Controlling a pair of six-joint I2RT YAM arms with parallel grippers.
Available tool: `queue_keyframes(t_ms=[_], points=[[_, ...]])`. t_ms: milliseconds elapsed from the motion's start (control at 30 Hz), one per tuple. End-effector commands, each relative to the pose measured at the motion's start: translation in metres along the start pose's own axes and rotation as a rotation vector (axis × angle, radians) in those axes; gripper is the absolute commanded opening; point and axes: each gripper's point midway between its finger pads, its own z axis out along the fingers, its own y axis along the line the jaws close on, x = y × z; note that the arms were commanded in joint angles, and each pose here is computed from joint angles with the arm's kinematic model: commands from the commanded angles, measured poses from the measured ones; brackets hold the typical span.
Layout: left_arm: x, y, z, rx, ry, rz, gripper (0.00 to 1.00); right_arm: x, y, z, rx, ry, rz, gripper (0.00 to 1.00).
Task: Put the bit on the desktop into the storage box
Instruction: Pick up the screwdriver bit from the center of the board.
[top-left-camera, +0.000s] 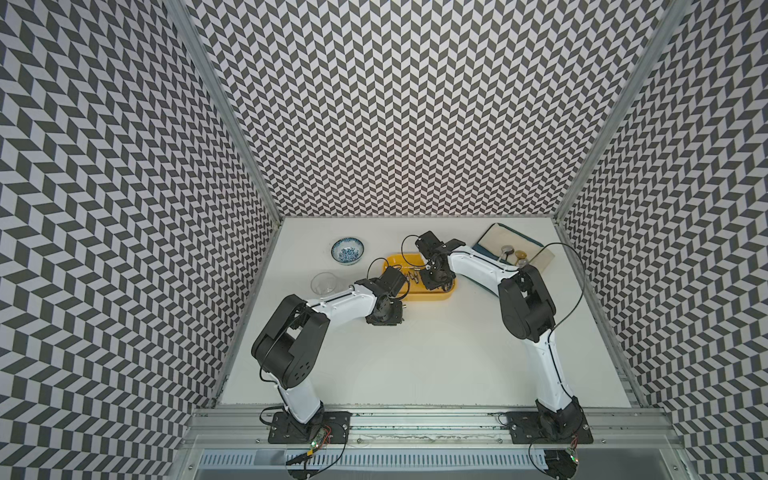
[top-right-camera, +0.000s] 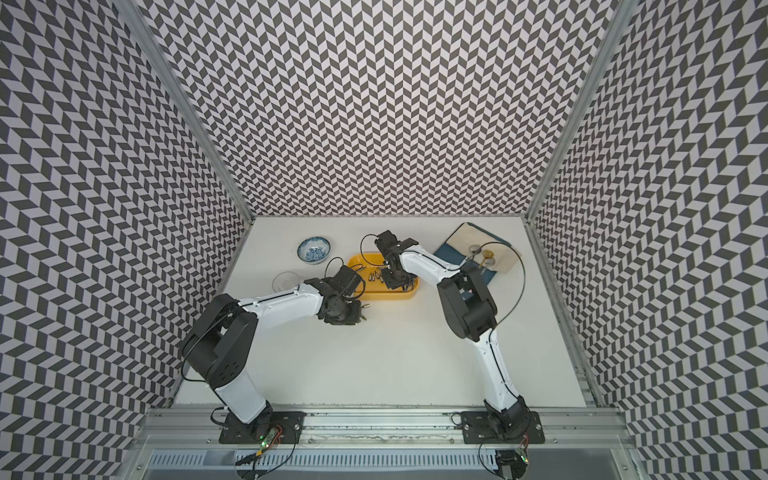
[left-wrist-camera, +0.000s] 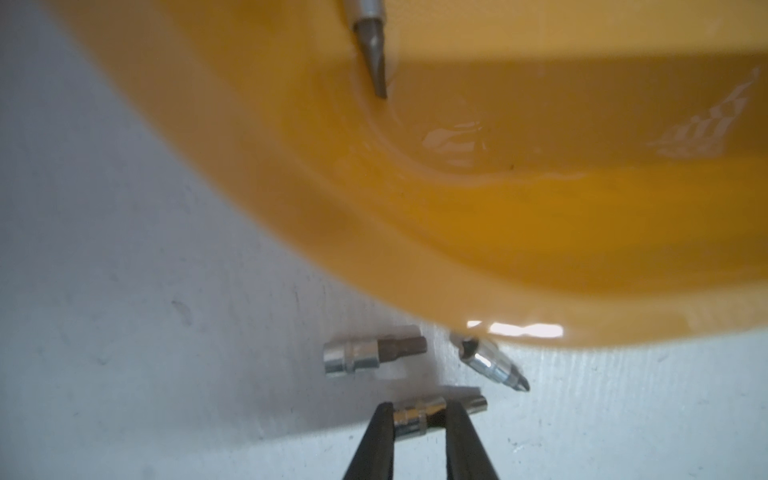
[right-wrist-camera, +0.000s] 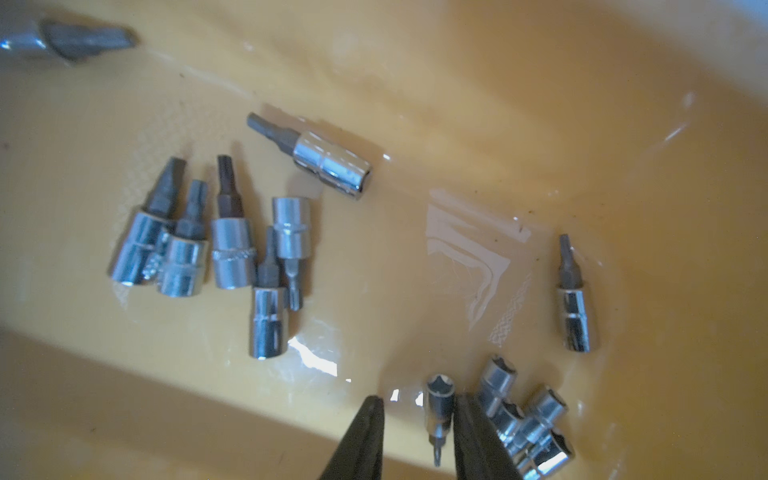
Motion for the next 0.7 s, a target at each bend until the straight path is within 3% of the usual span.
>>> queue_keyframes(t_ms=[0, 200, 667], points=[[0.022, 0.008, 0.004, -0.035, 0.056, 0.012, 0.28, -0.01, -0.003, -0.021, -0.011, -0.043, 0.008, 0.33], [0.029, 0.006, -0.003, -0.028, 0.063, 0.021, 0.37, -0.018, 0.001, -0.032, -0.033, -0.071, 0.025, 0.39], [0.041, 0.003, -0.006, -0.037, 0.075, 0.042, 0.37, -0.028, 0.002, -0.049, -0.045, -0.102, 0.031, 0.41]])
